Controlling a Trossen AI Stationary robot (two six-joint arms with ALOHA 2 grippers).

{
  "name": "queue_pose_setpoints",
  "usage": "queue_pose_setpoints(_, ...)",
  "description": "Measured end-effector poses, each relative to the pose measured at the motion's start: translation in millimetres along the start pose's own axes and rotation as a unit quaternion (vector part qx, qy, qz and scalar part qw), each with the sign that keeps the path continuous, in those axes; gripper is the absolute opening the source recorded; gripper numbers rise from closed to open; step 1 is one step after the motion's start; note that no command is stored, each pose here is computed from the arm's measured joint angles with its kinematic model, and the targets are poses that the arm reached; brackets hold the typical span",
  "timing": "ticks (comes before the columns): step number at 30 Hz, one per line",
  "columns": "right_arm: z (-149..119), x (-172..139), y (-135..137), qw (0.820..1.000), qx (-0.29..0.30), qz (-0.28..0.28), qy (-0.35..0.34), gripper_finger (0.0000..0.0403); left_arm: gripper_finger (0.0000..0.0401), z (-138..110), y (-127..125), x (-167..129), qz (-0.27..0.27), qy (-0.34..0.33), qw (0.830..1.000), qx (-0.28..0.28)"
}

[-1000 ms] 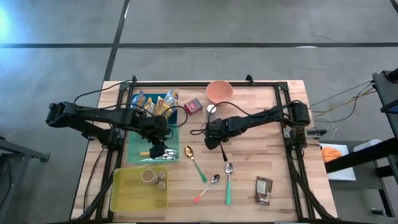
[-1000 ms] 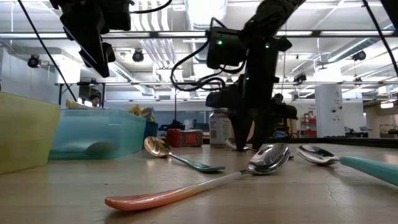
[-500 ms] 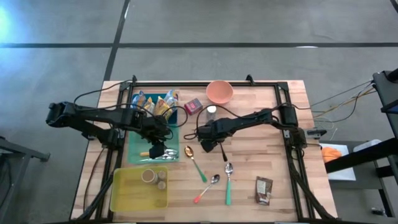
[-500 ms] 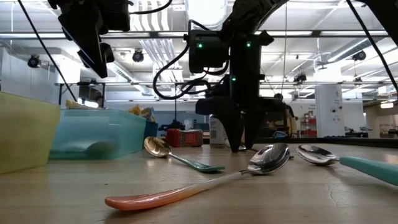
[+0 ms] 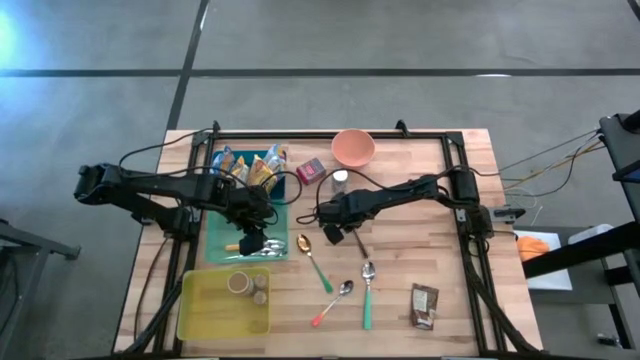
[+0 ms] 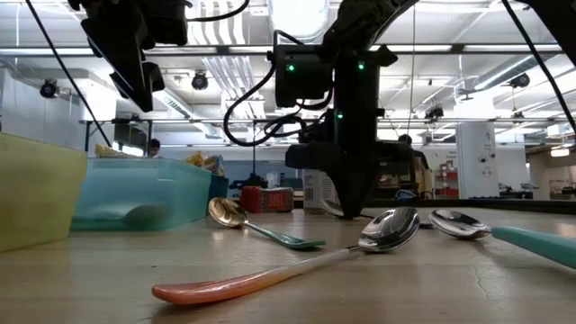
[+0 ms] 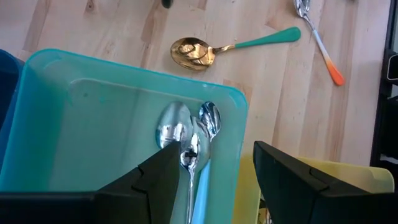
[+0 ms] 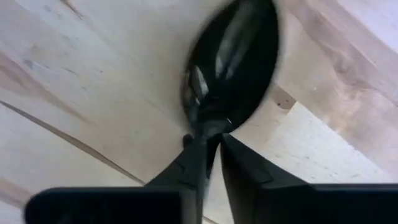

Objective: Pick & Place Food Item
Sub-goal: Put the black spoon into the light blue bin

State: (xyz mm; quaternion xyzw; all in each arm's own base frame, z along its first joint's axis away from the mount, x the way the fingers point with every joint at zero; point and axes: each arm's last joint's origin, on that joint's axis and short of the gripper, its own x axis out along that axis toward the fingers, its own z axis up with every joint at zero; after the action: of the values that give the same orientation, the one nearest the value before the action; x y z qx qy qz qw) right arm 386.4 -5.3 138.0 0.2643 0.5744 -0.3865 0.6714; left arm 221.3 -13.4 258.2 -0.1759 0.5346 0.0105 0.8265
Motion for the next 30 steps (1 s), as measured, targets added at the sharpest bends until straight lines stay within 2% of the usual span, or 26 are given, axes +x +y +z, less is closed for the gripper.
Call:
queue_pose_setpoints(4,-1,0,-1,1.0,0.001,-0.001,0.001,0.0014,0.0208,0,0,0,-0.001,0.001,1.0,0.0)
queue_pose_setpoints(14,-3,-5,-2,1.0,-0.004,0.005,0.002,0.0009,0.0208,-1,0,0,-0.001,0.003,1.0,0.0)
queue_pose_setpoints(21,-4,-26,-5,1.0,-0.007,0.027,-0.01,0.0006,0.0208,-1,0,0,0.0,0.004,1.0,-0.001)
queue_pose_setpoints(30,-3,-65,-11,0.996,-0.002,0.079,-0.049,0.0007,0.0208,0,0,0,-0.001,0.003,0.999,-0.039)
